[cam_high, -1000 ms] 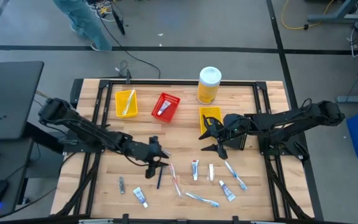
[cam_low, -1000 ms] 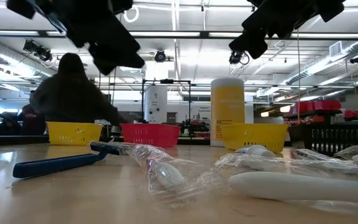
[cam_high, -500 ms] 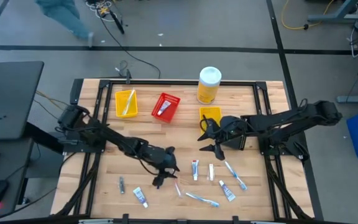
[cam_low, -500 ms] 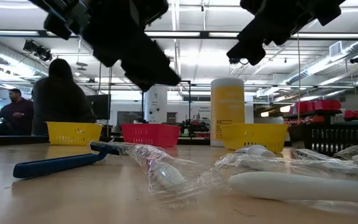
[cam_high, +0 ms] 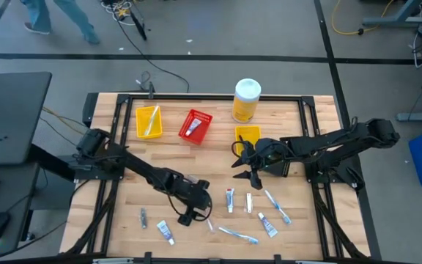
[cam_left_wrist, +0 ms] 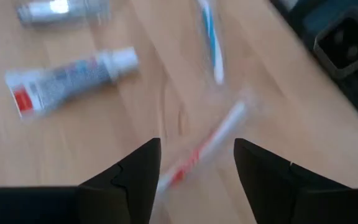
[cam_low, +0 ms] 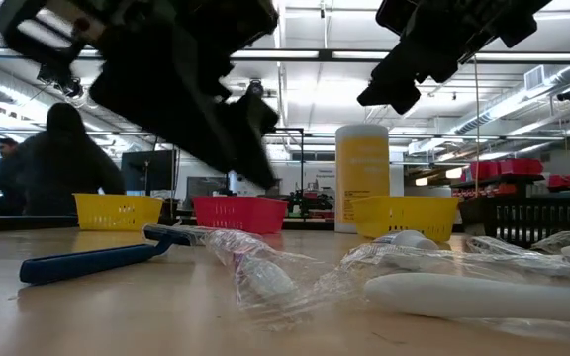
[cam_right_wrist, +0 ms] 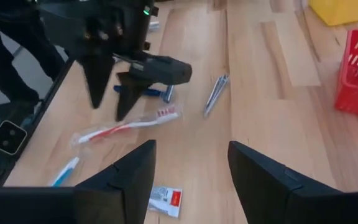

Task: Pick & Place Travel size toiletries
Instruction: Put the red toothbrush into the left yellow basket, then put the white toothpaste into the red basket

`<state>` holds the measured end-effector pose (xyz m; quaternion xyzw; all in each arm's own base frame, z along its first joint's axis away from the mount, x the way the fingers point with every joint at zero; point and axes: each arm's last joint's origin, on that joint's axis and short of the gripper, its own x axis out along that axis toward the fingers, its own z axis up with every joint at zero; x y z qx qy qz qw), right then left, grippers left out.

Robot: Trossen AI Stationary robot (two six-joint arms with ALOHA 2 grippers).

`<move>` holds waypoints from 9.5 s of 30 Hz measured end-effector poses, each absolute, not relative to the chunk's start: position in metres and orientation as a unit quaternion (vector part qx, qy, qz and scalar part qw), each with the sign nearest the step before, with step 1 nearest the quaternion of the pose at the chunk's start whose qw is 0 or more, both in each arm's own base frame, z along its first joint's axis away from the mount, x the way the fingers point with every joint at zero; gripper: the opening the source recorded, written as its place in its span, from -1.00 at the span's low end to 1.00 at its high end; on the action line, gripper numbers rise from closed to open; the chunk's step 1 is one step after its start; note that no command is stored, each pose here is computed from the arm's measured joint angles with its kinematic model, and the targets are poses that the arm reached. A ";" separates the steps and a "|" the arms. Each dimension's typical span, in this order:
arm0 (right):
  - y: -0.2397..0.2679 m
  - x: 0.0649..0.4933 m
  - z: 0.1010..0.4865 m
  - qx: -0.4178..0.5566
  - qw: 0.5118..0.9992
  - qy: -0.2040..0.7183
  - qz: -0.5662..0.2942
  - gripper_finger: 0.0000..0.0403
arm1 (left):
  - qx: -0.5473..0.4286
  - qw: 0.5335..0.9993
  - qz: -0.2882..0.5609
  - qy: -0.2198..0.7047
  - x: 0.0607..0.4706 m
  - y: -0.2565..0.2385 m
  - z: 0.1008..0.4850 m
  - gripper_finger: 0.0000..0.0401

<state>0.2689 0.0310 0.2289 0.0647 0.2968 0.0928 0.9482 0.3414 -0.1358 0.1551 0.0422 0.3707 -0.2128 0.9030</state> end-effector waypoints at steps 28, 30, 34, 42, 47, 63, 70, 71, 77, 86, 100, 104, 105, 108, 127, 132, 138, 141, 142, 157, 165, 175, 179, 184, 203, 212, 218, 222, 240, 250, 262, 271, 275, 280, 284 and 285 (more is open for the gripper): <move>0.031 0.269 0.229 0.063 0.949 0.296 0.094 0.00 | 0.073 0.876 -0.191 0.437 0.341 -0.139 0.116 -0.80; 0.031 0.269 0.229 0.063 0.949 0.296 0.094 -0.01 | 0.069 0.878 -0.182 0.437 0.340 -0.141 0.117 -0.84; 0.031 0.269 0.229 0.062 0.949 0.295 0.094 -0.01 | 0.086 0.883 -0.155 0.434 0.335 -0.144 0.123 -0.84; 0.031 0.270 0.231 0.050 0.953 0.284 0.098 0.03 | 0.090 0.908 -0.083 0.402 0.319 -0.141 0.171 -0.81; 0.031 0.271 0.232 0.051 0.955 0.276 0.098 0.02 | 0.067 0.909 0.041 0.409 0.298 -0.122 0.203 -0.84; 0.031 0.273 0.235 0.050 0.959 0.260 0.099 -0.06 | -0.090 0.790 0.477 0.374 0.224 -0.016 0.211 -0.83; 0.031 0.273 0.235 0.049 0.960 0.259 0.100 -0.06 | -0.083 0.721 0.582 0.367 0.203 0.039 0.191 -0.83; 0.031 0.273 0.235 0.049 0.960 0.258 0.100 -0.06 | -0.081 0.715 0.588 0.370 0.201 0.046 0.187 -0.83; 0.031 0.273 0.236 0.048 0.960 0.256 0.100 -0.07 | -0.069 0.713 0.605 0.348 0.199 0.085 0.171 -0.83; 0.031 0.273 0.236 0.047 0.960 0.256 0.100 -0.05 | -0.098 0.741 0.580 0.323 0.178 0.122 0.147 -0.84; 0.031 0.273 0.236 0.038 0.961 0.255 0.103 -0.04 | -0.129 0.749 0.569 0.314 0.152 0.113 0.140 -0.72; 0.031 0.273 0.236 0.038 0.961 0.255 0.103 -0.03 | -0.123 0.752 0.566 0.315 0.153 0.113 0.141 -0.61; 0.031 0.273 0.236 0.038 0.961 0.255 0.103 -0.03 | -0.124 0.752 0.567 0.314 0.153 0.113 0.141 -0.59; 0.031 0.273 0.236 0.038 0.961 0.255 0.103 -0.05 | -0.124 0.752 0.566 0.314 0.153 0.113 0.141 -0.50; 0.031 0.273 0.236 0.038 0.961 0.255 0.103 -0.08 | -0.120 0.840 0.502 0.165 0.177 0.076 0.210 -0.38; 0.031 0.273 0.236 0.038 0.961 0.255 0.103 -0.09 | -0.109 0.858 0.480 0.148 0.178 0.055 0.217 -0.43; 0.031 0.273 0.236 0.038 0.961 0.255 0.103 -0.06 | -0.113 0.872 0.450 0.153 0.182 0.042 0.214 -0.45; 0.031 0.273 0.236 0.038 0.961 0.255 0.103 -0.05 | -0.119 0.877 0.442 0.149 0.183 0.038 0.215 -0.45; 0.031 0.273 0.236 0.038 0.961 0.255 0.103 -0.04 | -0.120 0.878 0.440 0.148 0.184 0.037 0.215 -0.45; 0.031 0.273 0.236 0.038 0.961 0.255 0.103 -0.08 | -0.108 0.874 0.452 0.145 0.183 0.036 0.215 -0.45; 0.031 0.273 0.236 0.038 0.961 0.255 0.103 -0.04 | -0.111 0.877 0.444 0.148 0.183 0.036 0.215 -0.45; 0.031 0.273 0.236 0.038 0.961 0.255 0.103 -0.04 | -0.139 0.937 0.246 0.204 0.191 0.012 0.213 -0.45; 0.031 0.273 0.236 0.038 0.961 0.255 0.103 -0.06 | -0.159 0.952 0.171 0.199 0.193 -0.011 0.215 -0.45; 0.031 0.273 0.237 0.038 0.962 0.250 0.103 -0.08 | -0.145 0.967 0.113 0.176 0.191 -0.042 0.220 -0.45; 0.032 0.278 0.248 0.097 0.971 0.196 0.097 -0.06 | -0.073 0.977 0.004 0.198 0.212 -0.105 0.187 -0.45; 0.032 0.280 0.251 0.098 0.974 0.178 0.098 -0.08 | -0.088 0.974 0.020 0.206 0.215 -0.107 0.183 -0.45; 0.031 0.280 0.252 0.098 0.976 0.169 0.095 -0.08 | -0.104 0.973 0.023 0.206 0.215 -0.107 0.183 -0.45; 0.032 0.280 0.252 0.073 0.978 0.167 0.098 -0.09 | -0.099 0.973 0.020 0.206 0.215 -0.107 0.183 -0.45; 0.087 0.291 0.211 0.050 0.954 0.237 0.178 0.34 | -0.086 0.978 0.017 0.187 0.220 -0.101 0.188 -0.35; 0.094 0.294 0.197 0.062 0.954 0.260 0.136 0.23 | 0.063 0.990 -0.010 0.127 0.240 -0.112 0.236 -0.26; 0.092 0.298 0.184 0.043 0.956 0.279 0.080 0.30 | 0.026 0.975 0.037 0.220 0.243 -0.104 0.241 -0.26; 0.092 0.289 0.171 0.132 0.922 0.362 0.049 0.24 | 0.005 0.970 0.043 0.239 0.242 -0.101 0.238 -0.26; 0.100 0.281 0.165 0.193 0.895 0.400 0.023 0.19 | -0.018 0.970 0.053 0.237 0.242 -0.101 0.238 -0.26; 0.110 0.284 0.152 0.264 0.875 0.406 -0.013 0.17 | -0.025 0.970 0.055 0.236 0.242 -0.101 0.238 -0.26; 0.109 0.288 0.136 0.272 0.873 0.395 -0.085 0.18 | -0.025 0.970 0.054 0.236 0.242 -0.101 0.238 -0.26; 0.108 0.288 0.134 0.278 0.871 0.392 -0.100 0.17 | -0.025 0.970 0.054 0.236 0.242 -0.101 0.238 -0.26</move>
